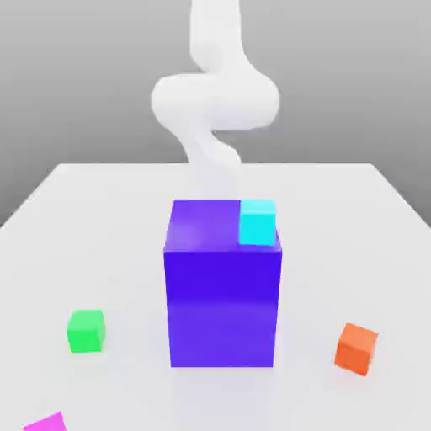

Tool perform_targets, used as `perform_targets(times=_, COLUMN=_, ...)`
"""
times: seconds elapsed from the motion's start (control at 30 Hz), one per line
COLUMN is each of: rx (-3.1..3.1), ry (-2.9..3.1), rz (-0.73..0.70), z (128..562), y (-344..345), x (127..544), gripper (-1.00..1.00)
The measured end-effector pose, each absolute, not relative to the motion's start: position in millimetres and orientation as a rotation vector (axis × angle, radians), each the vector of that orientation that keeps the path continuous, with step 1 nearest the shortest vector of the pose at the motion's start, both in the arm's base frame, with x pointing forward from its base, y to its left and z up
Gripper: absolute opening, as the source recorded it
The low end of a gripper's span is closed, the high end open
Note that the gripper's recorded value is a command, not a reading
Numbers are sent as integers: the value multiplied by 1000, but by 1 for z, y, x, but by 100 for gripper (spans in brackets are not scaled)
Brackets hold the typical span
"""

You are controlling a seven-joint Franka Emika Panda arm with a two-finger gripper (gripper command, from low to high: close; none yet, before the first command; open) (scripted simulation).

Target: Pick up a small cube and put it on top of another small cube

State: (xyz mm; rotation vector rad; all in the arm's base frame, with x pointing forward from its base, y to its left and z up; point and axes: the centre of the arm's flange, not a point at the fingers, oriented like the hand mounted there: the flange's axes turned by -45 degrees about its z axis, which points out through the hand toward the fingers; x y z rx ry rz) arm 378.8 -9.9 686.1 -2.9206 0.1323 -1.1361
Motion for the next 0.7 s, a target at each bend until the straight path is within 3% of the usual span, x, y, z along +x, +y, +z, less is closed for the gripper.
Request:
perform_targets(times=0.37, rx=-2981, ry=640, rz=-748, z=546, y=-75, x=494, gripper=0)
perform_targets(times=0.7, rx=-2914, ry=1108, rz=-390, z=384, y=-152, x=542, gripper=0)
